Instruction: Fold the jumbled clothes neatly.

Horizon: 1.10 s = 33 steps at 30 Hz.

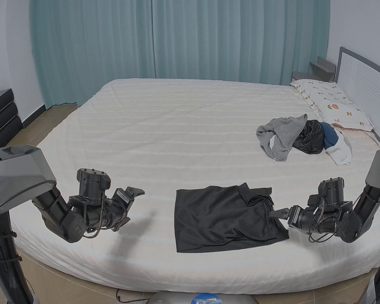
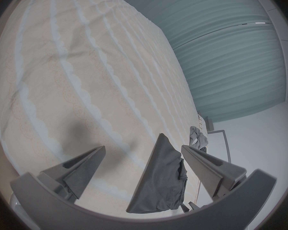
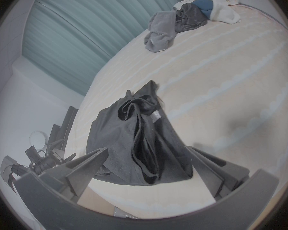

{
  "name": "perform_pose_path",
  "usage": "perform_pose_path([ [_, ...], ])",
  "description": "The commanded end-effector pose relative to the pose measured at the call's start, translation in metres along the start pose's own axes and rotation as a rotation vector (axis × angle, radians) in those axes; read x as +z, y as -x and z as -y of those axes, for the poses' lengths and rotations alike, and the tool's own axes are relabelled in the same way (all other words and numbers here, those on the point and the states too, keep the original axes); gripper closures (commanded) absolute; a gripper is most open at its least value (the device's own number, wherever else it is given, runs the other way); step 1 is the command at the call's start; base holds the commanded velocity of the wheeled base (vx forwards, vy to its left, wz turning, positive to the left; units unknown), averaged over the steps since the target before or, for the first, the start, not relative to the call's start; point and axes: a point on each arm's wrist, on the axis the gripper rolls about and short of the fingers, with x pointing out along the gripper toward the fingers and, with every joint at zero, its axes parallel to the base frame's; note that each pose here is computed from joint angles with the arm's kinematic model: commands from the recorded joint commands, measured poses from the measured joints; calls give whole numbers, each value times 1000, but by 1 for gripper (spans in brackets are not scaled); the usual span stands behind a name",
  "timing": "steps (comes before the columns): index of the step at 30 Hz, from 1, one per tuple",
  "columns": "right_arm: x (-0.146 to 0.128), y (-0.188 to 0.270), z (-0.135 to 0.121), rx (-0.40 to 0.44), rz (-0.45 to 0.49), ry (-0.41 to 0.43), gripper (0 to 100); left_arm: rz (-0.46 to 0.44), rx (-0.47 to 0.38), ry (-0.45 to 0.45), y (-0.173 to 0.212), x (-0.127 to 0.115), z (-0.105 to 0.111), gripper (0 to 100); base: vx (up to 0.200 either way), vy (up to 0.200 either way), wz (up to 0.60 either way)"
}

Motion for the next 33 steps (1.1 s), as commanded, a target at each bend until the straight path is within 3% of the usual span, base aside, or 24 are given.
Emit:
perform_pose_path([
  [1, -16, -22, 7, 7, -59, 20, 0, -2, 6, 1, -2, 0, -2, 0, 0, 0, 0],
  [5, -22, -29, 7, 21, -60, 35, 0, -2, 4, 1, -2, 0, -1, 0, 0, 0, 0],
  [6, -23, -29, 7, 27, -52, 40, 100, -2, 4, 1, -2, 0, -1, 0, 0, 0, 0],
  [13, -22, -21, 20, -19, -45, 67, 100, -3, 9, 3, -4, 0, -2, 0, 0, 0, 0],
  [29, -20, -4, 28, -41, -26, 105, 100, -3, 12, 3, -5, 0, -3, 0, 0, 0, 0],
  [30, -18, -3, 29, -43, -18, 107, 0, -3, 12, 3, -5, 0, -3, 0, 0, 0, 0],
  [33, -11, 2, 25, -27, 19, 110, 0, -3, 12, 3, -5, 0, -3, 0, 0, 0, 0],
])
